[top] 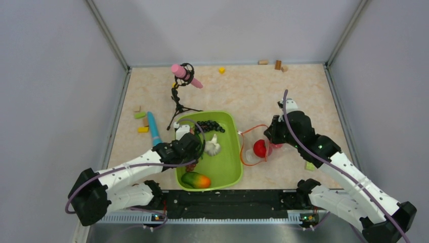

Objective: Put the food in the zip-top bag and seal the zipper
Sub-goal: Pick up the fake fruit from the bin.

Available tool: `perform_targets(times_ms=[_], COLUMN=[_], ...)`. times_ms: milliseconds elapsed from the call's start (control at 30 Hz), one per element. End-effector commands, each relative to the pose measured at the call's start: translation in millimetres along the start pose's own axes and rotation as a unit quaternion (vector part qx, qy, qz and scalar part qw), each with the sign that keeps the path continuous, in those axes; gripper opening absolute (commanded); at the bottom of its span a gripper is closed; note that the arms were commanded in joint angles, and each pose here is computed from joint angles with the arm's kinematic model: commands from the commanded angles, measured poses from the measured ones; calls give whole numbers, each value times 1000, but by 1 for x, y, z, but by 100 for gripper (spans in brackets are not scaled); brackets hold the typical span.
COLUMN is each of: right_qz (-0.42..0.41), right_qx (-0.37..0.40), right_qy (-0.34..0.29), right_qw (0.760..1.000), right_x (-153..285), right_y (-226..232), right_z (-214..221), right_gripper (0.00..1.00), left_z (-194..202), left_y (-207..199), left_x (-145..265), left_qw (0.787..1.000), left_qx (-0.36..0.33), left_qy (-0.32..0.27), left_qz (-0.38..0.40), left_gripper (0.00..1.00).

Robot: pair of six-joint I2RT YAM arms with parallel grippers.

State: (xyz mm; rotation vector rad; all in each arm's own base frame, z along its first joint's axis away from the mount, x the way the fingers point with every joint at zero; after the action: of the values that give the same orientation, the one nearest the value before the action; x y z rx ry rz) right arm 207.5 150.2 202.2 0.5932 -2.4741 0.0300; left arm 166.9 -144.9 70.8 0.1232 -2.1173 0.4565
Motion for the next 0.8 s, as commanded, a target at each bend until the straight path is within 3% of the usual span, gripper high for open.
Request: perform_targets(times_ms=[0, 133, 200, 233, 300, 367, 567, 767], right_qz=[7, 6, 5, 5, 5, 4, 4, 5], right_qx=[1, 1, 2, 2, 1, 1, 1, 2], right_qy=[-14, -15, -17, -18, -20, -21, -18, -20], right_qw=[1000, 1000, 1000, 1000, 1000, 1000, 1000, 1000], right_x=[-1, -1, 0, 0, 1, 1, 0, 2], right_y=[-3, -2, -2, -2, -2, -2, -2, -2], right_z=[-6, -7, -7, -8, -8, -8, -8, -8], right_gripper=[0, 0, 0, 0, 0, 0, 0, 0], left_z=[-17, -19, -19, -18, -16, -14, -14, -25], left_y=[-20, -25, -24, -24, -21, -17, -16, -44], left_x=[-4, -11, -13, -14, -13, -9, 15, 47], left_qw=[999, 999, 999, 999, 1000, 1000, 1000, 989], left_qx=[5, 4, 3, 1, 1, 3, 4, -1], left_qy=[-28, -27, -24, -21, -13, -5, 14, -4], left_qz=[27, 32, 26, 24, 13, 1, 20, 149], left_gripper=[57, 56, 50, 43, 19, 1, 0, 0])
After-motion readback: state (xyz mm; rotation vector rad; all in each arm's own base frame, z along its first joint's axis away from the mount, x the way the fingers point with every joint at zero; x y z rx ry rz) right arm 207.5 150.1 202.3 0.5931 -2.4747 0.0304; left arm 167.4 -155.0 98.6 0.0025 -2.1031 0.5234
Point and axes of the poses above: each gripper's point midway between its finger pads, its own x axis back along the fingers, its own y axis along the line the jaws close on, z = x × y, the point moved 2 cm from there along x, back along the fingers, and after that the axes turned 15 degrees about x, right-handed, at the moved point
